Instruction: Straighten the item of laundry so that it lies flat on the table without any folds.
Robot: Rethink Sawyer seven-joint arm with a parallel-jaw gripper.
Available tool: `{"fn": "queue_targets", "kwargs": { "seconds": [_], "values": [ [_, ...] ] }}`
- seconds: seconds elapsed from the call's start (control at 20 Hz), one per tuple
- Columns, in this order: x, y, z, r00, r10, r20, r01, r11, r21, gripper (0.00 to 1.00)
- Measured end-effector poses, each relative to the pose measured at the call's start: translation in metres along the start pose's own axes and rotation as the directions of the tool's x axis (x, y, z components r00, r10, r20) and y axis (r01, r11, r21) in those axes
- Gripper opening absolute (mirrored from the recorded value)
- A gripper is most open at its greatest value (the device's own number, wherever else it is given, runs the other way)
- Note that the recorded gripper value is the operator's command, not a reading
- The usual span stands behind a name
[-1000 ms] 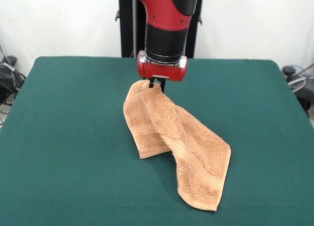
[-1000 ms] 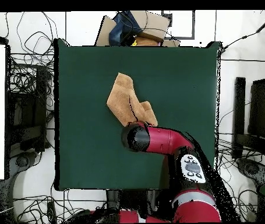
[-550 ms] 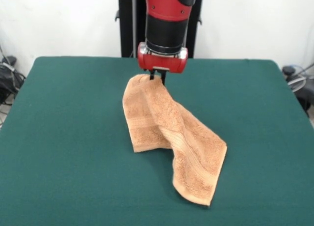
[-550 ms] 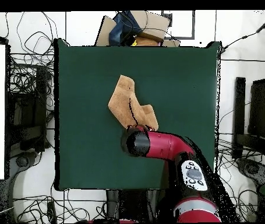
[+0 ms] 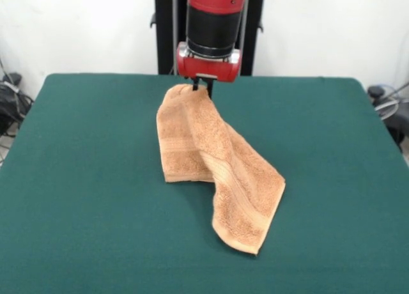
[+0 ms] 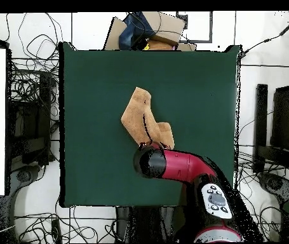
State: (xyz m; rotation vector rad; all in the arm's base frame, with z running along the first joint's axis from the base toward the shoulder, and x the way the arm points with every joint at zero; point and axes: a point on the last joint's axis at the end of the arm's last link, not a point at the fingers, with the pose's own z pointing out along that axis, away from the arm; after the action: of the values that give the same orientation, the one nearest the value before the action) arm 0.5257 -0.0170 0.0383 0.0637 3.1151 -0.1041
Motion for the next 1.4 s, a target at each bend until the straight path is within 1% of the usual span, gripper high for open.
{"fn": "queue_targets", "kwargs": {
  "seconds": [0.5, 1.0, 1.4],
  "values": [
    [0.003, 0.002, -0.001, 1.000, -0.001, 0.008, 0.001, 1.000, -0.001, 0.00],
    [0.006, 0.012, -0.001, 1.000, -0.020, 0.005, 0.020, 1.000, -0.003, 0.00],
    [0.006, 0.015, -0.001, 1.000, -0.025, 0.005, 0.025, 1.000, -0.002, 0.00]
  ]
}}
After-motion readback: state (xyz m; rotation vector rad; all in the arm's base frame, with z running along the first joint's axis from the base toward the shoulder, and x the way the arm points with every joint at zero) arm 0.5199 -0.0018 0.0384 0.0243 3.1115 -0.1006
